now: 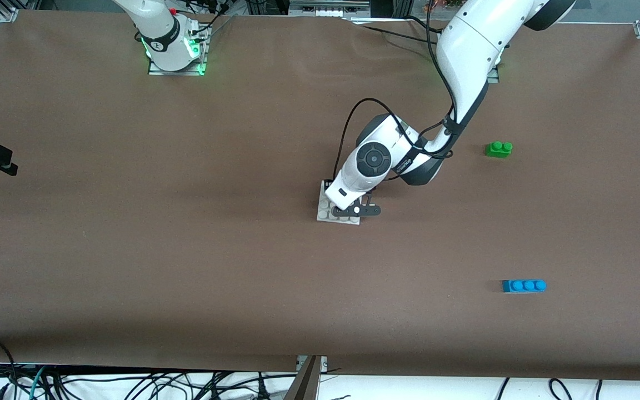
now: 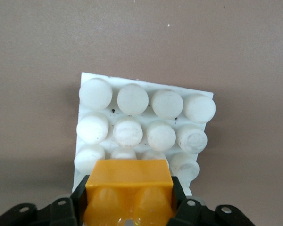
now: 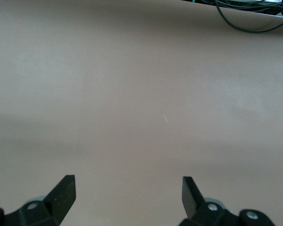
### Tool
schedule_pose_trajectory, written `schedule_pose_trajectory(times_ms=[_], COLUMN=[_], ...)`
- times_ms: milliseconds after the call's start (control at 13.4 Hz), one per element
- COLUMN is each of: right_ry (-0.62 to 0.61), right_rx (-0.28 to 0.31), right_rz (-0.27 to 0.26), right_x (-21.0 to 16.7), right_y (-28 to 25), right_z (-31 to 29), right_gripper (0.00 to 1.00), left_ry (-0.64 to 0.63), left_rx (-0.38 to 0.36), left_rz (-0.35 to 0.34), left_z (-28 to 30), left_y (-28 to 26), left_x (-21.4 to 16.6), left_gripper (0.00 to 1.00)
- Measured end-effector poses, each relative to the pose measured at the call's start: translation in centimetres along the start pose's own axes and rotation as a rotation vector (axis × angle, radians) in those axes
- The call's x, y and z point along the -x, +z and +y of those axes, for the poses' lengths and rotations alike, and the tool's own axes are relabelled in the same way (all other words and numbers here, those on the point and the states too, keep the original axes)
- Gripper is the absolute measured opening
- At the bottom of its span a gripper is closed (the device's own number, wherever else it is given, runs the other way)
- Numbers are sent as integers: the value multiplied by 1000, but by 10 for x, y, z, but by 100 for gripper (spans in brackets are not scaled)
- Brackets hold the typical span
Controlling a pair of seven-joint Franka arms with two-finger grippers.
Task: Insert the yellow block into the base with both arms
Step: 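Carry the yellow brick with the left gripper over the base plate, then press the yellow brick down onto the base plate studs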
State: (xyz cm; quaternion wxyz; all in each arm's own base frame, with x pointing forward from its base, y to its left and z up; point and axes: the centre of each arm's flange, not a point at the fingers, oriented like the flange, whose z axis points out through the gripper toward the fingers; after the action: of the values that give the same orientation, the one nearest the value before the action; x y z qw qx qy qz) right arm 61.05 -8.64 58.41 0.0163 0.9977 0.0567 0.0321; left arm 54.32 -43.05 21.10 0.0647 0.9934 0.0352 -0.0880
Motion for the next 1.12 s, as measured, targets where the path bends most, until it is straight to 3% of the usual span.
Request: schedule_pose_trajectory(times_ms=[1119], right_ry=[0], right_rx=[-1], right_rz=[-2], right_x=[0], right_y=[0], right_z=[0], right_gripper=[100], left_ry=[-17], left_rx=[-5], left_rz=[12], left_z=[7], left_y=[8], left_x=[-3], left_gripper=[68])
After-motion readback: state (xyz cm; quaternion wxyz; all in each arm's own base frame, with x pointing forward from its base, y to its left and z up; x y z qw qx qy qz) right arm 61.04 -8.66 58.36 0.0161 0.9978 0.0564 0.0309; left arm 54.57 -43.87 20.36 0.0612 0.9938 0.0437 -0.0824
